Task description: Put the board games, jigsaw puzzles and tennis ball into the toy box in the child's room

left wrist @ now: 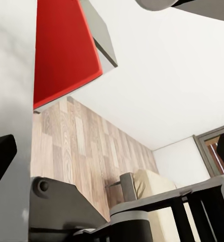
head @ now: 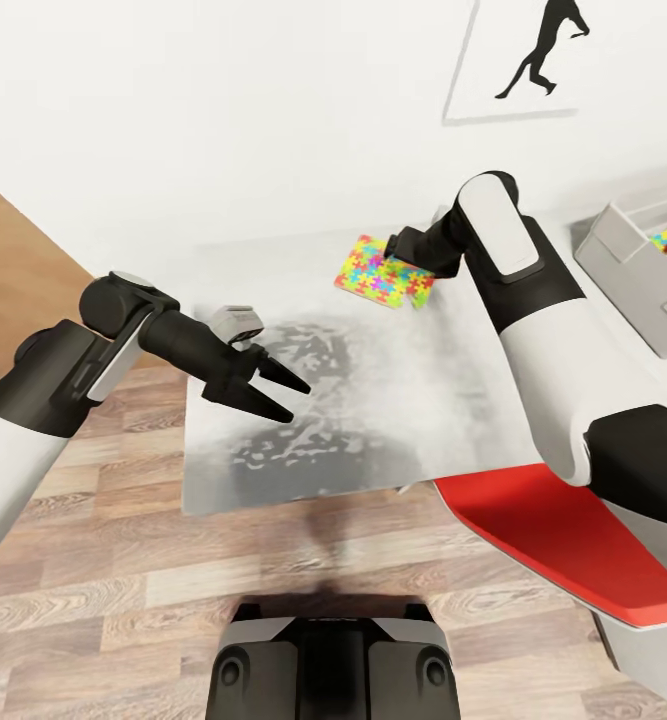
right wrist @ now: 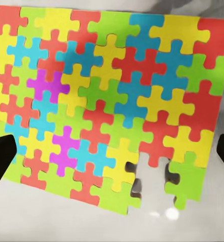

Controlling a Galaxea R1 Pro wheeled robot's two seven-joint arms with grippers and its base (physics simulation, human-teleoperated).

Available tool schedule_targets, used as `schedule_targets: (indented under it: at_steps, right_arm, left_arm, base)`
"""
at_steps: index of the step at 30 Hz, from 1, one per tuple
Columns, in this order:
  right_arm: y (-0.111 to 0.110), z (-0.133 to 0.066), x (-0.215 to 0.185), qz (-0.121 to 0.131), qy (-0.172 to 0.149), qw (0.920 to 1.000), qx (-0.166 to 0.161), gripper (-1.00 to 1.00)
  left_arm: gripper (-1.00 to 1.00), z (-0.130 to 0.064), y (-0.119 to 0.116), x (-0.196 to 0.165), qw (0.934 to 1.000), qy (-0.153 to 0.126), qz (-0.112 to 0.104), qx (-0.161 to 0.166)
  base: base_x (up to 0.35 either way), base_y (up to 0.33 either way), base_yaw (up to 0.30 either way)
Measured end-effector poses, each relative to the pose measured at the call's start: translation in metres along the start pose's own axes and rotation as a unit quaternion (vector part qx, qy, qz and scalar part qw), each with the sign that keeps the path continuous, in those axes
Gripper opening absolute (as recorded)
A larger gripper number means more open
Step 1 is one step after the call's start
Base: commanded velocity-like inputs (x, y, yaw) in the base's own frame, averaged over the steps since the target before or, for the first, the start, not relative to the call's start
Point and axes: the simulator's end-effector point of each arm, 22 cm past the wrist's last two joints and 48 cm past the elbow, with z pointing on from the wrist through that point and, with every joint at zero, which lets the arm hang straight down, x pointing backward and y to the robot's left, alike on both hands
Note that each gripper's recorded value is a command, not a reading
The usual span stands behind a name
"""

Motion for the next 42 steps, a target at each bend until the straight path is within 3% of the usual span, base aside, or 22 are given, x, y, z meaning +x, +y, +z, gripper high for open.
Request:
schedule_targets:
  at_steps: [42]
  right_arm:
    - [-0.009,0.008,0.009,0.003,0.011,0.9999,0.011,1.0]
  left_arm:
    - [1.0,0.001,0.001,0.001,1.0,0.001,0.0,0.0]
  base:
    - [0.019,0.008,0.0]
